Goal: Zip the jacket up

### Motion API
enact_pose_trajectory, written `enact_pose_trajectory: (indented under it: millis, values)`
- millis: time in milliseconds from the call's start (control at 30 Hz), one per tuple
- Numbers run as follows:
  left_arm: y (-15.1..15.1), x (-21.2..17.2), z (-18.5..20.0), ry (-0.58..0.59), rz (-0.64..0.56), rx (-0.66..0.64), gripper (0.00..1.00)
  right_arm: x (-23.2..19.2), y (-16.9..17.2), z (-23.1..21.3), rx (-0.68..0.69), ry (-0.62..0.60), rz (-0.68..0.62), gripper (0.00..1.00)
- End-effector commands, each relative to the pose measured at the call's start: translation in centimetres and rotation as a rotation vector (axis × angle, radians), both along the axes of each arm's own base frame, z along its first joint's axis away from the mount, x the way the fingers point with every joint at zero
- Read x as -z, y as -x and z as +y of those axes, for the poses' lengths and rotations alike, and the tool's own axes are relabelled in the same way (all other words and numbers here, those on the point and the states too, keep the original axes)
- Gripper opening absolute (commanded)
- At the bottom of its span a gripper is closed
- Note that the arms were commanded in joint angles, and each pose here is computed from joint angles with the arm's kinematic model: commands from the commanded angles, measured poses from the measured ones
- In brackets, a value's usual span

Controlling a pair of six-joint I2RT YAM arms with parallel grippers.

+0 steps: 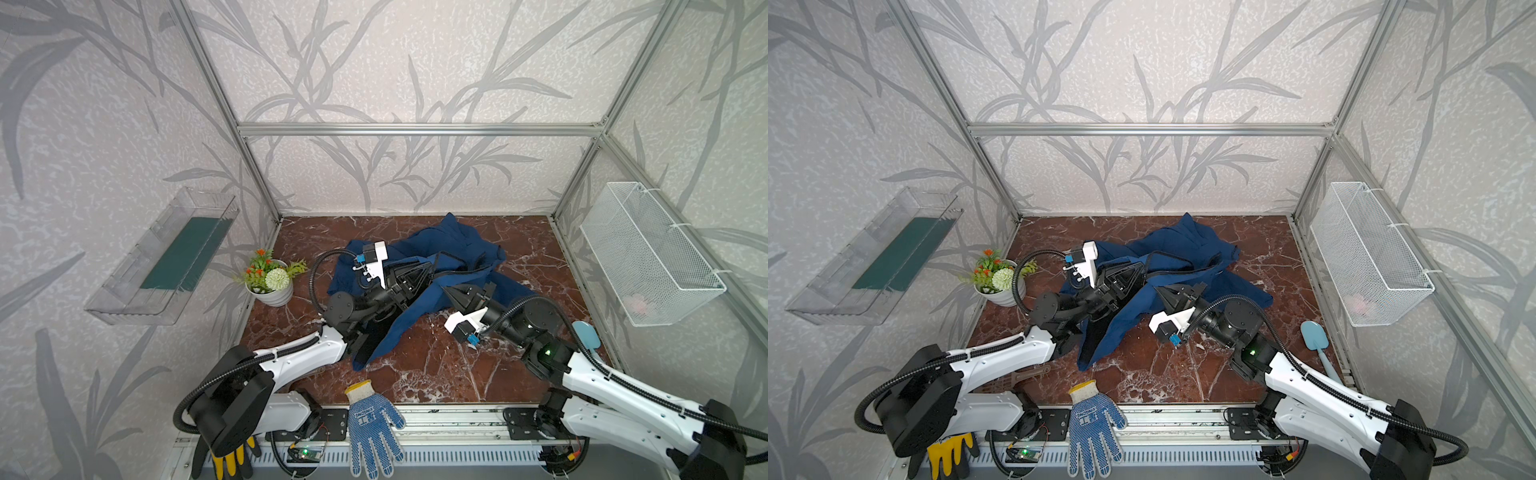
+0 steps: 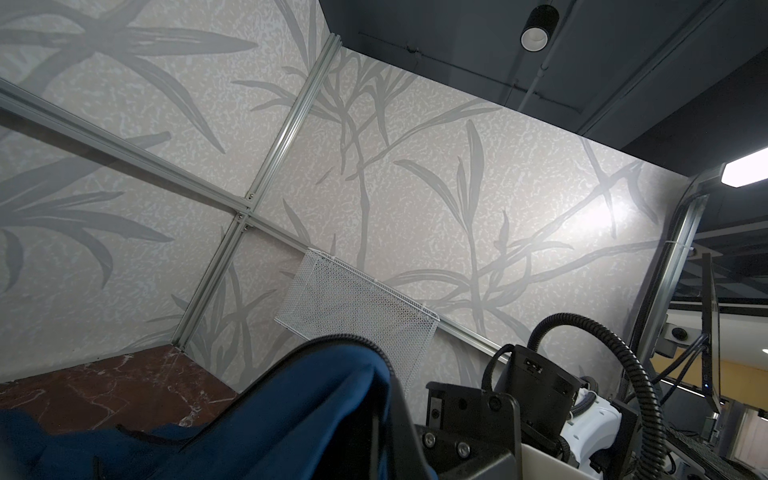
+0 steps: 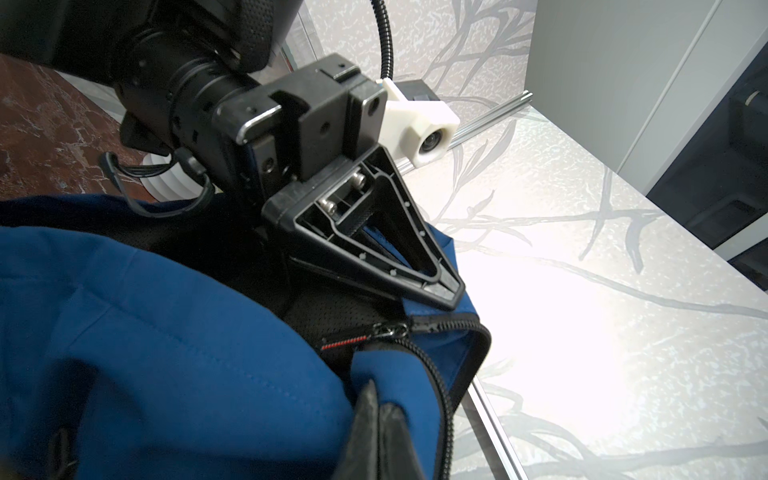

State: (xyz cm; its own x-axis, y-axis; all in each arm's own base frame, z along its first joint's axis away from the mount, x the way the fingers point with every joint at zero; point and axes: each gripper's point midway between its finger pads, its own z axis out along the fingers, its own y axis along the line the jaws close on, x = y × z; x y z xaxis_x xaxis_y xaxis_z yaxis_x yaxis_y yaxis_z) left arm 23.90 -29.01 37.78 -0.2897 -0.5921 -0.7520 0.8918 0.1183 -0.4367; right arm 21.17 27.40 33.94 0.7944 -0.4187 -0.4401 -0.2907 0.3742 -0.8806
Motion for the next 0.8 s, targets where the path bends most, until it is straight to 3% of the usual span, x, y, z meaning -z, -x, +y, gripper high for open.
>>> enact_pose_trajectory:
  millis: [0,767]
  values:
    - [0.93,-1.74,0.34,0.042,-0.061,0.021,0.00,-4.24,1.09,-0.76,-0.019,-0.087,-0.093,0.00]
    - [1.19,-2.33,0.24,0.047,-0.077,0.033,0.00,-4.14,1.37,-0.39,-0.053,-0.077,-0.056,0.00]
